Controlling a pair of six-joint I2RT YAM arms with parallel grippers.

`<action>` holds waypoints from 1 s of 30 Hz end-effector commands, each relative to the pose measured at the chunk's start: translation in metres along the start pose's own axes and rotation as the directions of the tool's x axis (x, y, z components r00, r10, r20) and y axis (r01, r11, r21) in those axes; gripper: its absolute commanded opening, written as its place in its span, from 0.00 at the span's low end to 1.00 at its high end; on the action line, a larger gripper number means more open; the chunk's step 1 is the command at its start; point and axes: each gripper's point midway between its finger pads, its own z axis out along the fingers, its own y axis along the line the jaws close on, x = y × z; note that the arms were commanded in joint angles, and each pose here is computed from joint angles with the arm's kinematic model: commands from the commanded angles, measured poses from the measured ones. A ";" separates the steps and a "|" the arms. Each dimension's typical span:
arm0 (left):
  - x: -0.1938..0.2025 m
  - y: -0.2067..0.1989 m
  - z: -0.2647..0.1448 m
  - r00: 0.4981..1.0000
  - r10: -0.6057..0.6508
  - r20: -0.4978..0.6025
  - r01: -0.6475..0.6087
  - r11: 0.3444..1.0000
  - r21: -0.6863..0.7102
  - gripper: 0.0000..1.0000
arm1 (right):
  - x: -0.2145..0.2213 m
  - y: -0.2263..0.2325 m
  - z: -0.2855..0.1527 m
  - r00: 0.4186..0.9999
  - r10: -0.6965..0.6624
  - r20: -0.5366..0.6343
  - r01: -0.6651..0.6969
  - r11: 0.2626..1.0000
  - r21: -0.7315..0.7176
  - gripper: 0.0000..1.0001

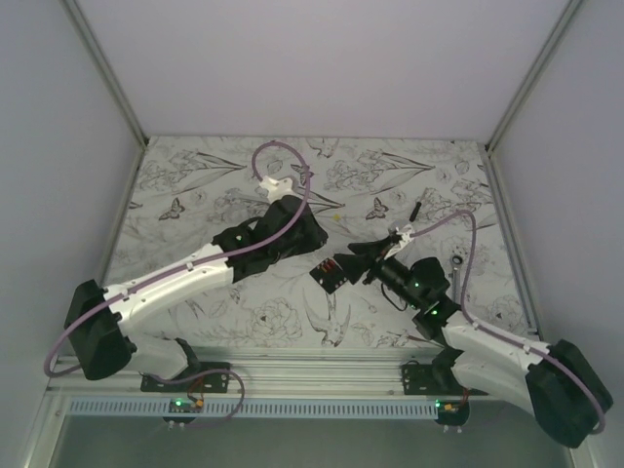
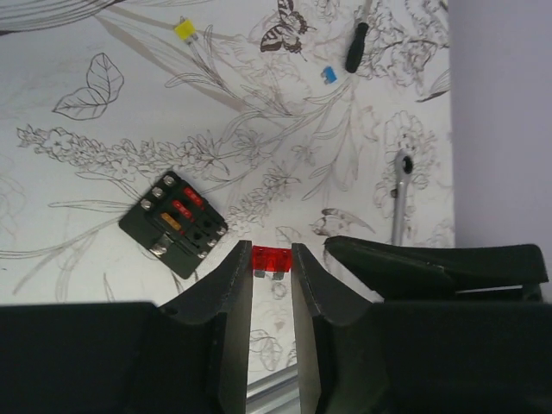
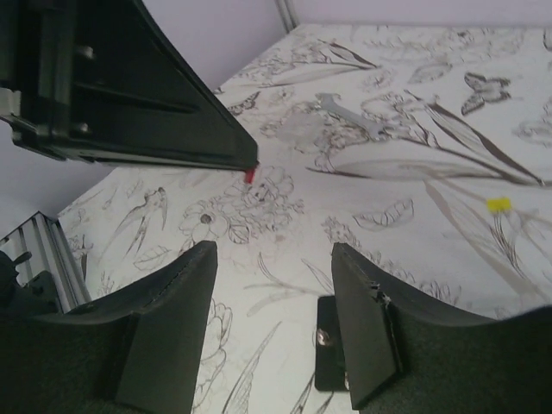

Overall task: Snap on the fuse box
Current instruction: Pick up the fuse from the center of the board.

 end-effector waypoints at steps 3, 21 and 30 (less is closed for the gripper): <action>-0.011 -0.015 -0.007 0.988 -0.145 0.047 0.142 0.988 0.068 0.08 | -0.045 0.027 0.025 0.982 -0.088 0.164 0.098 0.994 -0.055 0.57; -0.004 -0.028 -0.010 0.989 -0.145 0.002 0.144 0.982 0.120 0.07 | -0.043 0.028 0.047 0.978 -0.115 0.172 0.120 0.993 -0.020 0.31; -0.001 -0.030 -0.009 0.990 -0.143 -0.011 0.143 0.981 0.128 0.07 | -0.046 0.030 0.047 0.976 -0.123 0.181 0.129 0.991 -0.023 0.11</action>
